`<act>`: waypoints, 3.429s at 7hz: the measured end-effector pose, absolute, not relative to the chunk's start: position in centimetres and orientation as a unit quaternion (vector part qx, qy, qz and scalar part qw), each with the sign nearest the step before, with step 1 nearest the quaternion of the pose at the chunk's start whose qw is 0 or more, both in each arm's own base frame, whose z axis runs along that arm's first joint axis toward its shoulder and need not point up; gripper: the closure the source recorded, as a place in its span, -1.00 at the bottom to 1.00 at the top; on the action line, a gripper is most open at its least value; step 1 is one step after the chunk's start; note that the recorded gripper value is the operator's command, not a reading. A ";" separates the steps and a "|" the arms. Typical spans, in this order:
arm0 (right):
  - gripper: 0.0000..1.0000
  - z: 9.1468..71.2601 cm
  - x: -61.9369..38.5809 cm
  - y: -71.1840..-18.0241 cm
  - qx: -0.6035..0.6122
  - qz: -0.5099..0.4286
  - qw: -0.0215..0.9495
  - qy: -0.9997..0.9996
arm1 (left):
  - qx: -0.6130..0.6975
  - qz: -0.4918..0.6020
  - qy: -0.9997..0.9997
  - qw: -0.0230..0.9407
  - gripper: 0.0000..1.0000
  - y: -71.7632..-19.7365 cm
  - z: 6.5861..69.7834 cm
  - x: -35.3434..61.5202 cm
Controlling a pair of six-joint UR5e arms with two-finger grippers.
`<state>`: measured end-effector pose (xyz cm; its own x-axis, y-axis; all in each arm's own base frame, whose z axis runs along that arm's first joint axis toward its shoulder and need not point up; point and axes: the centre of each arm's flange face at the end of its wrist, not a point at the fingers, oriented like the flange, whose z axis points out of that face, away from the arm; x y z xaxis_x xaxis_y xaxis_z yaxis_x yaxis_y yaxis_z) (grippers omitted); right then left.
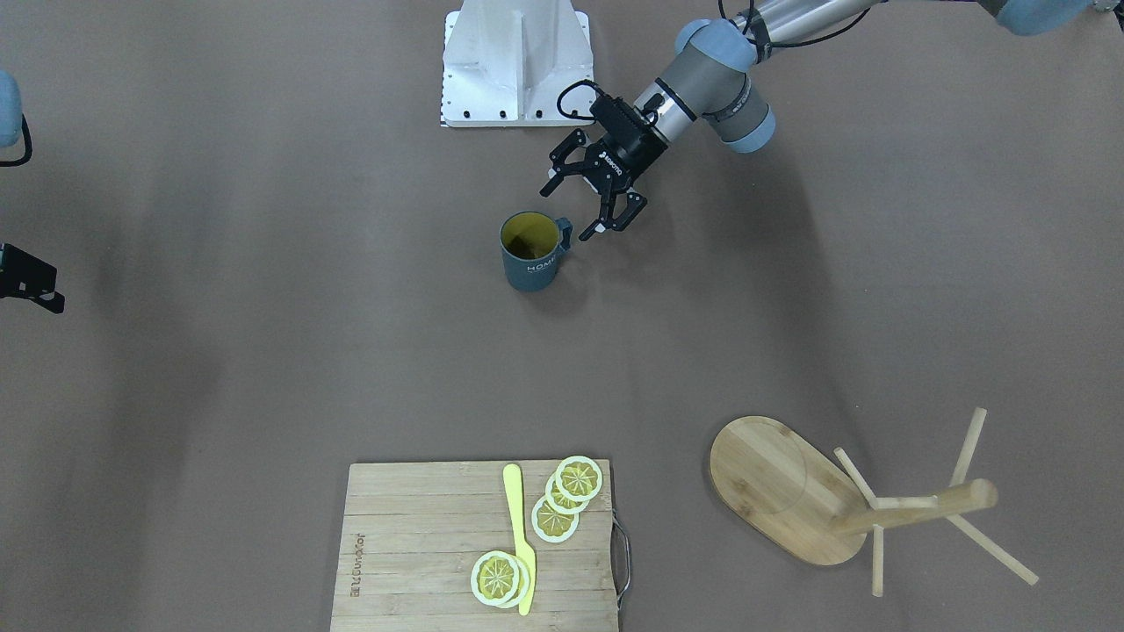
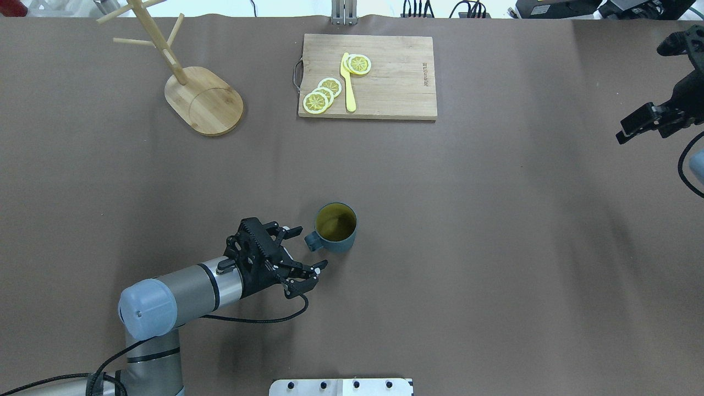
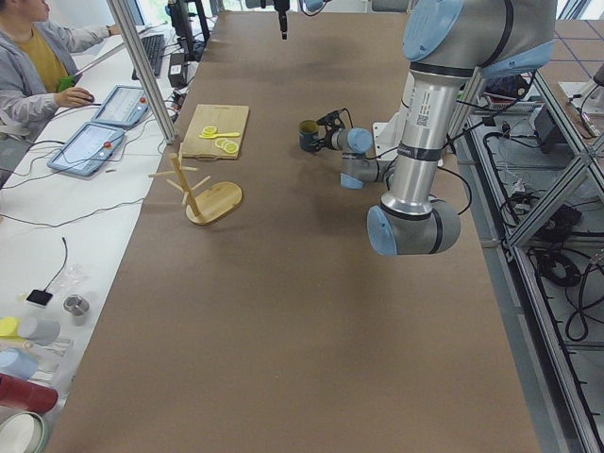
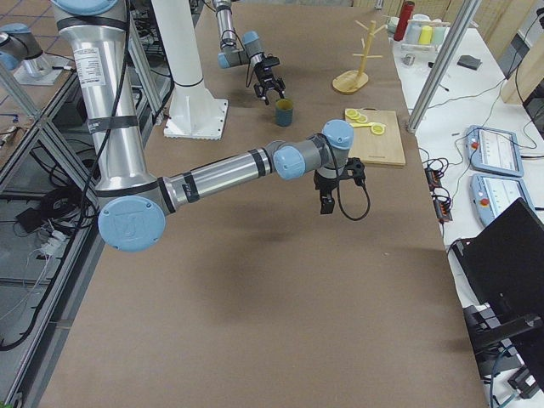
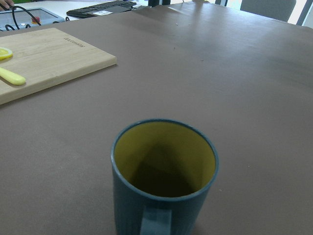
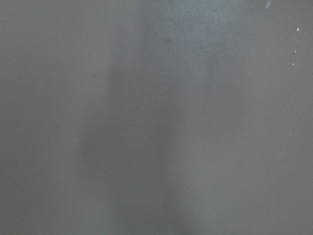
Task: Hang cup on storage rack
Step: 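Close the left gripper on the blue mug's handle, then lift the blue mug with the left gripper toward the wooden rack, then slide the mug handle onto a rack peg with the left gripper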
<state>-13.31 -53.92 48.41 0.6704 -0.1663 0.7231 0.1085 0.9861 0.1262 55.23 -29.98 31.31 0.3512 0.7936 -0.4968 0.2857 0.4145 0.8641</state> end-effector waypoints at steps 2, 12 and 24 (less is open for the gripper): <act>-1.00 48.5 -13.0 -53.6 0.038 -0.074 0.913 -0.400 | 0.505 0.195 0.533 0.650 -0.48 -30.2 31.3 55.2; -1.00 49.1 -10.6 -53.4 0.041 -0.063 0.908 -0.412 | 0.482 0.129 0.567 0.655 1.00 -31.3 30.5 53.8; -1.00 53.7 -3.8 -53.7 0.045 -0.047 0.910 -0.409 | 0.134 -0.311 0.771 0.539 1.00 -51.8 28.6 31.5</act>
<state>-3.76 -53.73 53.72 0.6616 -0.1223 0.7399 0.0485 0.9915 0.1206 31.52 -51.78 28.58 -0.3832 -0.1274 -0.9148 0.5422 0.7708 -0.3345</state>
